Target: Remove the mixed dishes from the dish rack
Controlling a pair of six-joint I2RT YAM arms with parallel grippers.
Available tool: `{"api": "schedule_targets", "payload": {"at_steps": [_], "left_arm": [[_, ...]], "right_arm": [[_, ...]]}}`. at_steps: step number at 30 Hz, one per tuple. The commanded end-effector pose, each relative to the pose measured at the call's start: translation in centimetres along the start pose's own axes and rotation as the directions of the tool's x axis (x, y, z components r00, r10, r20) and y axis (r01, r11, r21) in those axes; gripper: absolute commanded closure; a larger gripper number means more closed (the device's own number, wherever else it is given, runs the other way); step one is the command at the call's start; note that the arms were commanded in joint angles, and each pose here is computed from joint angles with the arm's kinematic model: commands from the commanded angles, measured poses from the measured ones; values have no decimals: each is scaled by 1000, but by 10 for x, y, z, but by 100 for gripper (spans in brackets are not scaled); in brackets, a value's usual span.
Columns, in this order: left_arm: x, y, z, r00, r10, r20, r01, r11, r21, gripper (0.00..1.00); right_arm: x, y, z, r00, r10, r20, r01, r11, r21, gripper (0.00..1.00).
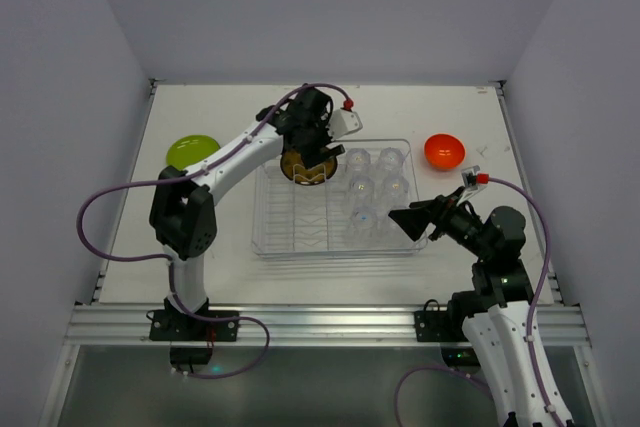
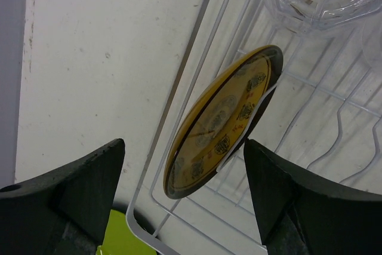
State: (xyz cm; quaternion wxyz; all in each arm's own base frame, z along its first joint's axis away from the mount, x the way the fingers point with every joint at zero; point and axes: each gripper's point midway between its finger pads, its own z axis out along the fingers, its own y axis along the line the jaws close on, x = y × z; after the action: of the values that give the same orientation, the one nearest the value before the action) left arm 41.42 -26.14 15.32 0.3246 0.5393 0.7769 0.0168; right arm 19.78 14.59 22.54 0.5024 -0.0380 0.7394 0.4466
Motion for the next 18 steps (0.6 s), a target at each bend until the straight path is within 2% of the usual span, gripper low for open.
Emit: {"api": "schedule_targets", "payload": {"at_steps": [1,10,14,16,18], "left_arm": [[2,3,1,998,62,7,-63,998,30,16],[8,-1,7,996,88,-6,-88,995,36,39],[8,6,5,994,111,6,-110,993,-35,70],[2,12,-1,991,129,35,-127,989,-73,71],[4,12,-2,988,150,37,-147,986,-84,78]], "right_arm": [[-4,7,1,999,-38,19,39,998,-42,1],[-3,6,0,999,-34,19,35,999,-37,1],[-3,4,0,999,-36,24,36,999,-31,1],[-3,5,1,999,-33,23,33,999,-32,1],[-2,4,1,999,-30,17,30,999,-34,1]]}}
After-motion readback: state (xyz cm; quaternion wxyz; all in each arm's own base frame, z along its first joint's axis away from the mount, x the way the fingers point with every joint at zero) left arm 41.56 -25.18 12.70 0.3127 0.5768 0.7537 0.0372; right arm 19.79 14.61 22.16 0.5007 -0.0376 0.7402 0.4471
